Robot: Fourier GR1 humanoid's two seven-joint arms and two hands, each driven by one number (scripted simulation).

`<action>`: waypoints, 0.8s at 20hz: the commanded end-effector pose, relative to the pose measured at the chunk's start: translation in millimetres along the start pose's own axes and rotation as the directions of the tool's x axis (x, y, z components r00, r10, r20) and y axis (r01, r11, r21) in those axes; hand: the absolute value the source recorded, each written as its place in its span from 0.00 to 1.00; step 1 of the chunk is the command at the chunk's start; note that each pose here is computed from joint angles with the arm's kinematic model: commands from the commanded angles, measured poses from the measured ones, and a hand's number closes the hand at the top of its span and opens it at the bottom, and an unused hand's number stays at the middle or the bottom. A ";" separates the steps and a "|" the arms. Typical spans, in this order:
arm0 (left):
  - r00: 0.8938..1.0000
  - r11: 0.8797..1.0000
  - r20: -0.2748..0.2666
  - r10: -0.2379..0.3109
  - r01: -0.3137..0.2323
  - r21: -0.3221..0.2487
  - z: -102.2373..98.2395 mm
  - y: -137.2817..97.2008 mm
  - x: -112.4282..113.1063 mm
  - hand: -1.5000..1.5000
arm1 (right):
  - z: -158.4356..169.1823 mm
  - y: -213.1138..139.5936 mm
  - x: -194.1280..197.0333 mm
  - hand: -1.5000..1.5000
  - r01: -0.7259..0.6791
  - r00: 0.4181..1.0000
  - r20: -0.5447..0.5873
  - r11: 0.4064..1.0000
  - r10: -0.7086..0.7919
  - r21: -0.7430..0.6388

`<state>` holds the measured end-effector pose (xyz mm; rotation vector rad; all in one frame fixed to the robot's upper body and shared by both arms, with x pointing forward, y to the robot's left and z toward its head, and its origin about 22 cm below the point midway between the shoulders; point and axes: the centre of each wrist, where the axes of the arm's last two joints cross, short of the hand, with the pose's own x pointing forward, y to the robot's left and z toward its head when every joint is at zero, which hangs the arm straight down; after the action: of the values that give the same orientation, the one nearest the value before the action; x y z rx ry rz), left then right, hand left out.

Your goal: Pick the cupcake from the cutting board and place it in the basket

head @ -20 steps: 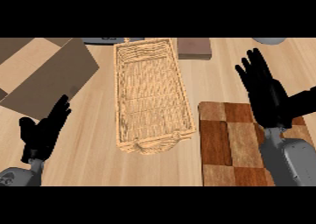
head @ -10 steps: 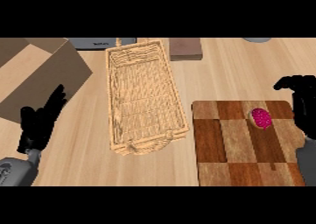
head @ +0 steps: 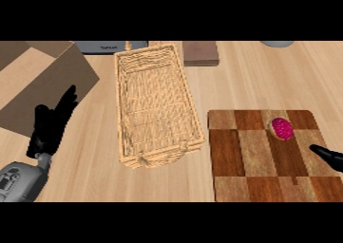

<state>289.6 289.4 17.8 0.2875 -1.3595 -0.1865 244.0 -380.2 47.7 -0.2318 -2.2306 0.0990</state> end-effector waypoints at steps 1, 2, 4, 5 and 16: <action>1.000 1.000 0.009 -0.019 0.019 0.000 -1.7 1.3 7.9 0.50 | -4.2 -60.3 28.1 0.00 -0.366 0.922 -0.087 0.923 0.377 0.121; 1.000 1.000 -0.015 0.009 -0.009 -0.010 1.0 1.2 2.8 0.50 | 3.4 -74.1 33.2 0.00 -0.397 0.900 -0.115 0.900 0.420 0.179; 1.000 1.000 -0.002 -0.001 0.001 -0.011 2.5 2.9 4.2 0.50 | -9.4 -95.9 52.7 0.00 -0.448 0.840 -0.157 0.826 0.520 0.342; 1.000 1.000 -0.003 0.003 -0.003 0.012 1.4 3.1 0.2 0.50 | 4.6 -101.1 51.8 0.00 -0.424 0.827 -0.177 0.799 0.533 0.426; 1.000 1.000 -0.004 -0.002 0.002 -0.027 3.5 -11.4 14.9 0.50 | -7.4 -124.0 87.7 0.00 -0.248 0.820 -0.243 0.705 0.517 0.664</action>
<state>291.9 282.6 24.1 0.2781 -1.3521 -0.2008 188.4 -473.8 133.0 -0.3738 -1.6214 0.9061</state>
